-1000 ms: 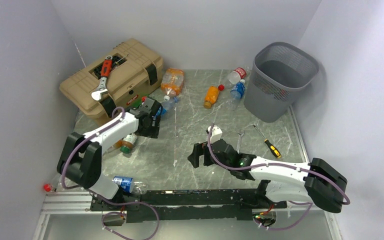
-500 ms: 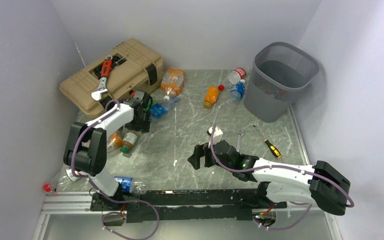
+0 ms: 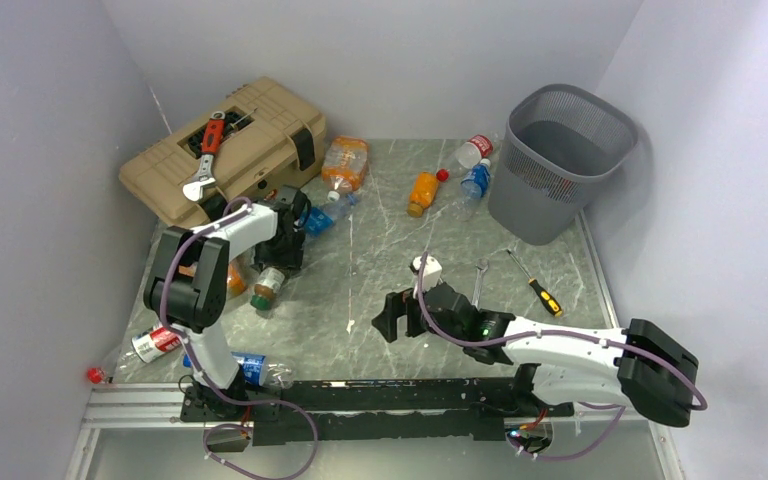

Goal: Put the plastic bottles in the bin
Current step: Pick up the plastic bottle at the center of the board.

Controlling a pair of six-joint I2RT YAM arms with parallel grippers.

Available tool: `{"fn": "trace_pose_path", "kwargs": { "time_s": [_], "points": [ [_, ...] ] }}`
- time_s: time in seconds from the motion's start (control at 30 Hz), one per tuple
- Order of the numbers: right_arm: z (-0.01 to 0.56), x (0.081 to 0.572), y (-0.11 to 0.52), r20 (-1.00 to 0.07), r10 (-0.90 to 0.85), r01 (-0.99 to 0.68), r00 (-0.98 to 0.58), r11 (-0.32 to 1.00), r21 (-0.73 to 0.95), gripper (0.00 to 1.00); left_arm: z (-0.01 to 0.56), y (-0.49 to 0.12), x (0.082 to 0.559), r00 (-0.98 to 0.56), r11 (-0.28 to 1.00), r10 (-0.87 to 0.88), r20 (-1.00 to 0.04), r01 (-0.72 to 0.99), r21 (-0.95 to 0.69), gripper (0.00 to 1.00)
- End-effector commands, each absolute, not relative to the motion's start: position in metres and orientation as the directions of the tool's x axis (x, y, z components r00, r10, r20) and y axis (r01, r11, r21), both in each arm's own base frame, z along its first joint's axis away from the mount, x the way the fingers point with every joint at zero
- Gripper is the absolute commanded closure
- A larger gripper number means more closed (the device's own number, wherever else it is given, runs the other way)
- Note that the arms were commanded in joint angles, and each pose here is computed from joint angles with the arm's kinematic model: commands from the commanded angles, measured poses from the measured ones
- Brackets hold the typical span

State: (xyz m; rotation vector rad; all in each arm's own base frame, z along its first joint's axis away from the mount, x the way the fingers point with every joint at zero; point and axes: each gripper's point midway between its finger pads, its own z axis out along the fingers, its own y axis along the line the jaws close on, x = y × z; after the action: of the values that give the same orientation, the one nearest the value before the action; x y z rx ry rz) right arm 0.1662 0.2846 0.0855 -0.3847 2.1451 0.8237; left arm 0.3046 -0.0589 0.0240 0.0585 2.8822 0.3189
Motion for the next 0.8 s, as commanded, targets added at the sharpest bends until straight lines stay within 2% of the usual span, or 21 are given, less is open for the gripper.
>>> {"fn": "trace_pose_path", "kwargs": {
  "time_s": [0.0,0.2,0.3,0.37,0.47,0.6,0.77],
  "points": [
    [0.132,0.174,0.298,-0.803,0.098,-0.533,-0.588,0.699,0.476,0.00,0.026,-0.075,0.311,-0.970,0.988,0.066,-0.233,0.031,0.150,0.33],
    [0.134,0.177,0.290,-0.814,0.091,-0.521,-0.573,0.726,0.448,0.00,0.058,-0.097,0.314,-0.932,0.996,0.071,-0.356,0.050,0.067,0.46],
    [0.132,0.176,0.293,-0.811,0.088,-0.525,-0.579,0.720,0.453,0.00,0.085,-0.113,0.315,-0.892,0.998,0.049,-0.450,0.064,-0.019,0.53],
    [0.132,0.174,0.297,-0.807,0.091,-0.535,-0.584,0.704,0.467,0.00,0.101,-0.126,0.314,-0.863,0.990,0.025,-0.505,0.091,-0.107,0.52],
    [0.138,0.170,0.307,-0.805,0.109,-0.566,-0.583,0.657,0.498,0.00,0.149,-0.145,0.312,-0.765,0.955,-0.019,-0.643,0.177,-0.239,0.50],
    [0.164,0.165,0.317,-0.816,0.180,-0.623,-0.549,0.563,0.543,0.00,0.204,-0.167,0.298,-0.608,0.861,-0.113,-0.786,0.335,-0.382,0.59],
    [0.207,0.158,0.332,-0.832,0.267,-0.716,-0.486,0.423,0.555,0.00,0.281,-0.207,0.261,-0.463,0.601,-0.263,-0.846,0.607,-0.519,0.57]
  ]
}}
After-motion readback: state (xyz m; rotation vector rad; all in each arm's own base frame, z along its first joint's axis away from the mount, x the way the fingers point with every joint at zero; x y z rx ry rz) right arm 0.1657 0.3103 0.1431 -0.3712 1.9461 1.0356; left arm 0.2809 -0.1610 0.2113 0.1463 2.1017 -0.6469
